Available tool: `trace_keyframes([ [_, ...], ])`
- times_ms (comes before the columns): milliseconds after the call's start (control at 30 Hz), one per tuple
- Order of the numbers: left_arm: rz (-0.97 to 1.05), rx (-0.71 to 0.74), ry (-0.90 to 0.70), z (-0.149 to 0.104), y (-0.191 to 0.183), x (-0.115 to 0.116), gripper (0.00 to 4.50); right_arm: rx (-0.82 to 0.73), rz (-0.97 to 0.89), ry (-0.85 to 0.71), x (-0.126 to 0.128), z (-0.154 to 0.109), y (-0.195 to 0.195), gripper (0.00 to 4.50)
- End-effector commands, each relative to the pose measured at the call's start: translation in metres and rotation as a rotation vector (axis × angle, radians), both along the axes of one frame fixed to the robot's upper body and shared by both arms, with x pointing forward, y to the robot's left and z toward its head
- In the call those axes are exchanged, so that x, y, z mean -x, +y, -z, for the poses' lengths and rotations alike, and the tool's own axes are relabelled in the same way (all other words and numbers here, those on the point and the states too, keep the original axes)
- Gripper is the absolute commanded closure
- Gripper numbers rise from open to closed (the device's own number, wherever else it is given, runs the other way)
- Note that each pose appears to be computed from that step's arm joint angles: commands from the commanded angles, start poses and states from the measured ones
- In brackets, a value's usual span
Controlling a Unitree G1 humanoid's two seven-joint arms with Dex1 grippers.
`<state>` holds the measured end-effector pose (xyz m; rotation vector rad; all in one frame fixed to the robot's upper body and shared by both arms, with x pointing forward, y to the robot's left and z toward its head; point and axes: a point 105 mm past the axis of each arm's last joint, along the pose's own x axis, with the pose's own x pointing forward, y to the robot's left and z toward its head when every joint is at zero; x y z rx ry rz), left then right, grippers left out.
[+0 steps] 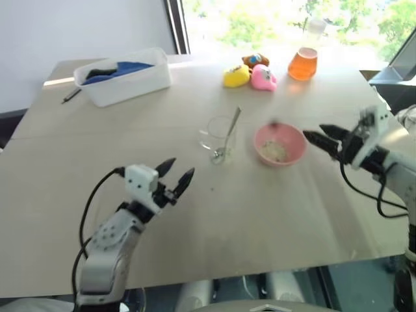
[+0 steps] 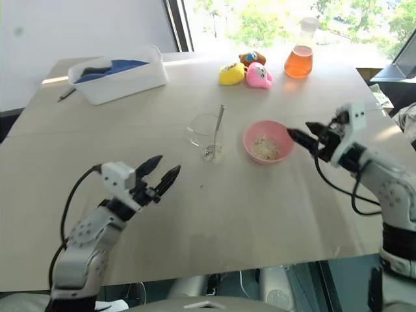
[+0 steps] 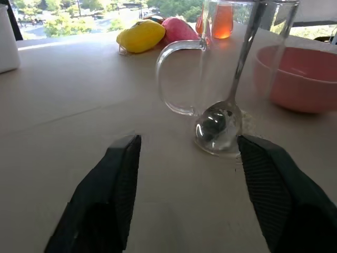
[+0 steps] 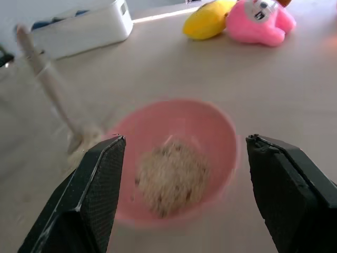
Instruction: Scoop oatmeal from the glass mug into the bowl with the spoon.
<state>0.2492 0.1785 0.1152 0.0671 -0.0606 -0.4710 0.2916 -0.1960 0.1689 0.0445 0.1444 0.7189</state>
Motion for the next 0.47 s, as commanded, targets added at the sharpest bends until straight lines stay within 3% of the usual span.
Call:
trace_keyframes([
  [33, -0.02, -0.03, 0.047, 0.012, 0.007, 0.026, 0.03, 0.065, -0.18, -0.045, 0.032, 0.022, 0.012, 0.01],
  [233, -0.027, -0.034, 0.157, 0.035, 0.0, 0.053, 0.03, 0.082, -0.186, -0.014, 0.04, 0.066, 0.002, 0.01],
  [467, -0.056, -0.072, 0.17, 0.041, 0.003, 0.057, 0.03, 0.13, -0.174, -0.03, 0.039, 0.078, -0.011, 0.01],
])
